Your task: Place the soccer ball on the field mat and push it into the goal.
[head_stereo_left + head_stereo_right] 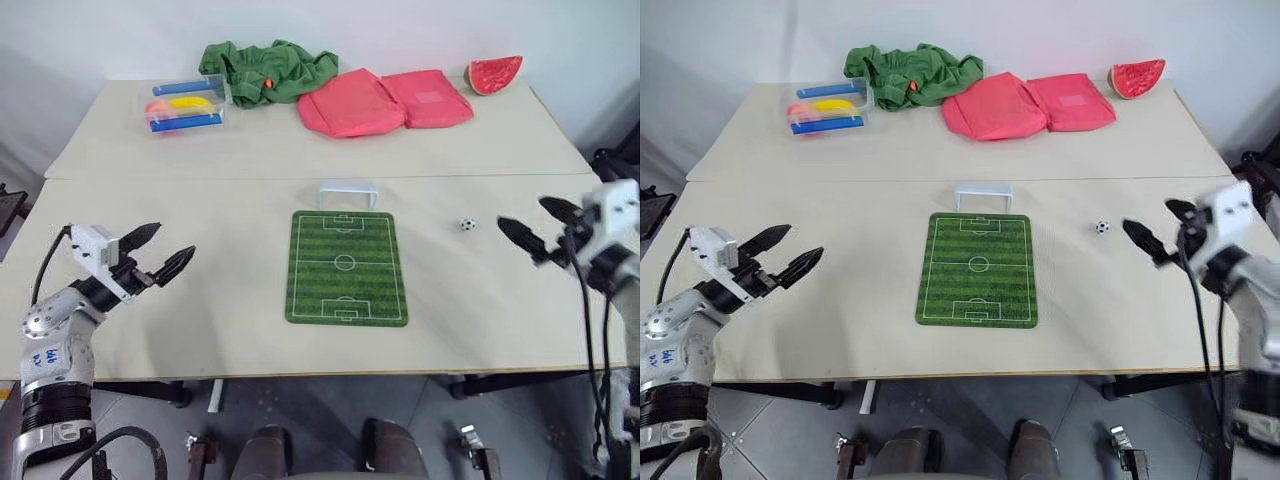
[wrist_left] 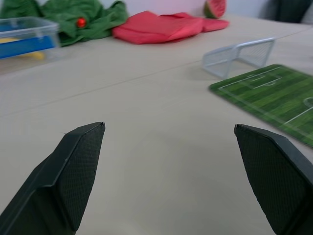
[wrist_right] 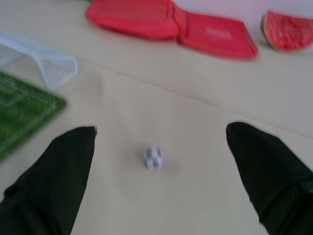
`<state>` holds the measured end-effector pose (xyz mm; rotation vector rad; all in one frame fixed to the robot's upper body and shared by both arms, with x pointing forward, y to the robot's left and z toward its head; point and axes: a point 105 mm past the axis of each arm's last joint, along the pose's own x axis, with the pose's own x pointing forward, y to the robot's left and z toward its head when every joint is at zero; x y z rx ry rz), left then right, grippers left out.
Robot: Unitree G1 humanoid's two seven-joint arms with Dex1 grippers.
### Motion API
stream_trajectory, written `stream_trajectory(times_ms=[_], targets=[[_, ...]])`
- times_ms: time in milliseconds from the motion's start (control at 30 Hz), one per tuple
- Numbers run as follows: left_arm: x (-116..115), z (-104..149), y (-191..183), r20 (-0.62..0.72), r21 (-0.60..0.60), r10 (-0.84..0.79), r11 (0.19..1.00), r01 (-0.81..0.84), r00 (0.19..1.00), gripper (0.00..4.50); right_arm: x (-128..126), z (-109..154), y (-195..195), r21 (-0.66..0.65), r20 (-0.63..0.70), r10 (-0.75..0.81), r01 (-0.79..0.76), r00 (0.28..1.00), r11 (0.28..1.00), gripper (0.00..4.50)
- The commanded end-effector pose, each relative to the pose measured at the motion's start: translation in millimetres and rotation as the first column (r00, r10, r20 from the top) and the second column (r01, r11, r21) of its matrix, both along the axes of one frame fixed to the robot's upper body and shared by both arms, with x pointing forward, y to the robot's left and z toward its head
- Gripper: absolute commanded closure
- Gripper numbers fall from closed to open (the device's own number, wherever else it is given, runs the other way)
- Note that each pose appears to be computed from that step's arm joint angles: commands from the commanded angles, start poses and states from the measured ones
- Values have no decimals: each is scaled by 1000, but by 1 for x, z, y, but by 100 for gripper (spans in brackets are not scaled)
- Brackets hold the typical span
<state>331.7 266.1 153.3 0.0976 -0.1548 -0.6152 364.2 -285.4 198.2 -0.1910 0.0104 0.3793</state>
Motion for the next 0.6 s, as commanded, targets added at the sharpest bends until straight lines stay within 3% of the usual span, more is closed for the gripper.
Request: stream_trajectory(times_ms=[33,300,600], targets=[[3,14,-11,51,7,-32,999,31,998,0,20,-14,4,24,-64,-1,2,998,1000,4],[0,12,-23,57,14,-68,998,67,996,0,50,-42,9,-18,-119,-25,23,993,1000,4],[-10,8,-18,50,16,-32,999,31,998,0,57,-72,10,-33,-179,-58,52,982,998,4]])
